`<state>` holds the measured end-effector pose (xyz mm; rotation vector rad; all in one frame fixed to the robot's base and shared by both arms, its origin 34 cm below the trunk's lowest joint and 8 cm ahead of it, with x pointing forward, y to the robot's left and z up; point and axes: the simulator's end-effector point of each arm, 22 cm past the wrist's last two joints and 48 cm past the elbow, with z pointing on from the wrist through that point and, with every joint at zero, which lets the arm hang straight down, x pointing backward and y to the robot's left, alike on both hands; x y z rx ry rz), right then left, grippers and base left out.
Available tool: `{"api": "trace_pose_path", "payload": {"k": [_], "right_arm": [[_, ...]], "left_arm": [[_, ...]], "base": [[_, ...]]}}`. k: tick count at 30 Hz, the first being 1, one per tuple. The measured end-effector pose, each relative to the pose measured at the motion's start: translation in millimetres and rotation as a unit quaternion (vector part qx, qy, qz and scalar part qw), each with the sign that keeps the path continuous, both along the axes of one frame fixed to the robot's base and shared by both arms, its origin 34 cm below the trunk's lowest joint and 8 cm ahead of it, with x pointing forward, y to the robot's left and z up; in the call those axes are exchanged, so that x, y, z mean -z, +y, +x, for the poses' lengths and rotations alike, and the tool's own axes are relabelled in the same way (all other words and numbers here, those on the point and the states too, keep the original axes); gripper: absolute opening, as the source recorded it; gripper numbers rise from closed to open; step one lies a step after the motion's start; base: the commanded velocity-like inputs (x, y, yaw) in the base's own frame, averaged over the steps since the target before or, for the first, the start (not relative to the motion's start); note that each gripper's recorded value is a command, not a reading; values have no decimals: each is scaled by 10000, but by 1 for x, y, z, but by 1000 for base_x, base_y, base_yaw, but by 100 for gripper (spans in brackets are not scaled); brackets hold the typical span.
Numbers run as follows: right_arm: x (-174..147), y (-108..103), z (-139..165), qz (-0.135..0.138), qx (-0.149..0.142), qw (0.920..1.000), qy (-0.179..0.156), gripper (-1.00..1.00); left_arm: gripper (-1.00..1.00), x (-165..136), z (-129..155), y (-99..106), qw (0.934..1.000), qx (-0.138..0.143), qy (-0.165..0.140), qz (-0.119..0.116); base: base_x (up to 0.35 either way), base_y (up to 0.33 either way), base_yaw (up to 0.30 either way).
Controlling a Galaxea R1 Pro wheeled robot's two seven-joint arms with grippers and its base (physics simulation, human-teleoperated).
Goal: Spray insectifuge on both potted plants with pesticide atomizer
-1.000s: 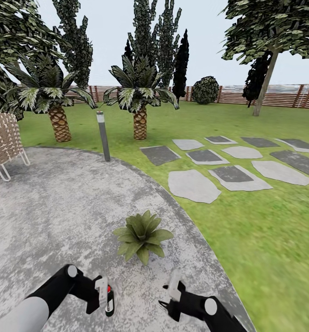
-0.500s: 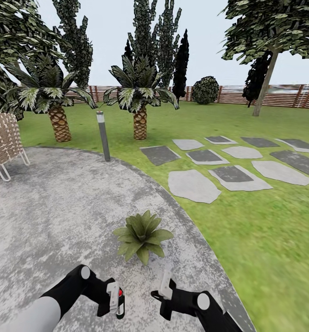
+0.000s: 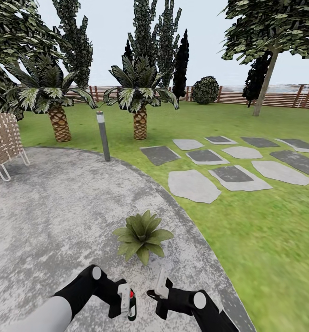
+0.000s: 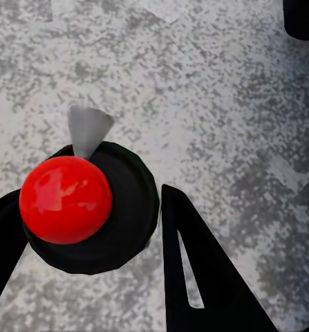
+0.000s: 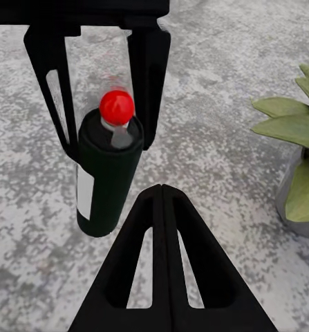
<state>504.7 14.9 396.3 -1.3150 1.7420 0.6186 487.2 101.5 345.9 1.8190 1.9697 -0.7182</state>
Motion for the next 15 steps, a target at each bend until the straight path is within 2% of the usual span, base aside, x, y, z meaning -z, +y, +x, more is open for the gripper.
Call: {"api": "trace_pose_path", "payload": {"k": [8,15], "right_arm": [[0,0,0,-5,-3,10000,-1,-100],[0,0,0,-4,-5,10000,-6,-100]], "left_arm": [[-100,-4,0,-15,9999,56,-19,-102],[-100,-11,-1,-37,9991,239,-130,-322]], "base": [[0,0,0],[0,0,0]]}}
